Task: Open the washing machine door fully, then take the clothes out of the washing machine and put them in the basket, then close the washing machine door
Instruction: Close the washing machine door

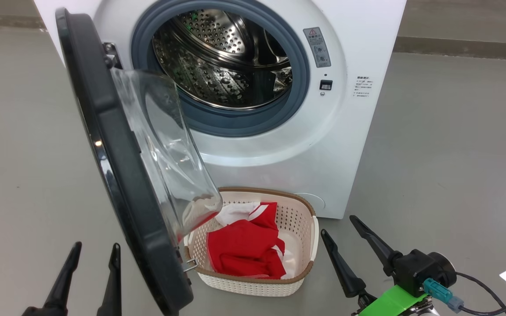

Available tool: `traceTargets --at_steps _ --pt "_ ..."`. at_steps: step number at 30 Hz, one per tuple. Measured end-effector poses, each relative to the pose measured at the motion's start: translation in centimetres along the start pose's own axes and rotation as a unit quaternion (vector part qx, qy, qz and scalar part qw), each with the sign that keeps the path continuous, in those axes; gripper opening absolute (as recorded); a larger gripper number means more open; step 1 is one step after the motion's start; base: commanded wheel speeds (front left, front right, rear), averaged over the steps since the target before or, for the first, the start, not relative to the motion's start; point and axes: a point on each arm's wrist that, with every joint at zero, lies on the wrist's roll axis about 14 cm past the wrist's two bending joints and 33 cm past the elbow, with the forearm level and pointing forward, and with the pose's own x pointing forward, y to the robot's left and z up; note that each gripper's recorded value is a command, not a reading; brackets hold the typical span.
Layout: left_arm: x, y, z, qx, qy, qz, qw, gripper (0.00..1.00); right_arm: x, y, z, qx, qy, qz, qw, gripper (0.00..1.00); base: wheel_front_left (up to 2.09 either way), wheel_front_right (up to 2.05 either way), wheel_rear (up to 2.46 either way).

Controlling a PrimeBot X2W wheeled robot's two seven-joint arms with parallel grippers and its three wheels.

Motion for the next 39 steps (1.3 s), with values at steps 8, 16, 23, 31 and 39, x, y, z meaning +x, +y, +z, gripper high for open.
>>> traceTargets --at_steps 8,16,23,31,39 --pt "0.0 -0.2 -0.2 -0.001 0.002 0.000 1.000 1.00 0.0 0.0 0.0 0.000 0.000 0.000 1.000 1.00 0.00 0.00 0.00" --pt "-0.2 -0.3 -0.3 -0.002 0.003 -0.001 1.000 1.00 0.0 0.1 0.2 -0.001 -0.003 0.000 1.000 1.00 0.00 0.00 0.00" --pt "-0.2 -0.4 -0.1 0.000 0.000 -0.003 1.000 0.45 -0.1 0.1 0.4 -0.003 -0.005 0.001 1.000 1.00 0.00 0.00 0.00" --pt "0.2 0.4 0.9 -0.128 -0.029 0.032 0.991 0.00 -0.1 0.2 0.4 -0.003 -0.005 0.001 1.000 1.00 0.00 0.00 0.00" --pt "2.9 1.6 3.2 -0.422 -0.045 0.046 0.904 0.00 -0.3 -0.1 0.5 -0.004 -0.006 -0.004 1.000 1.00 0.00 0.00 0.00"
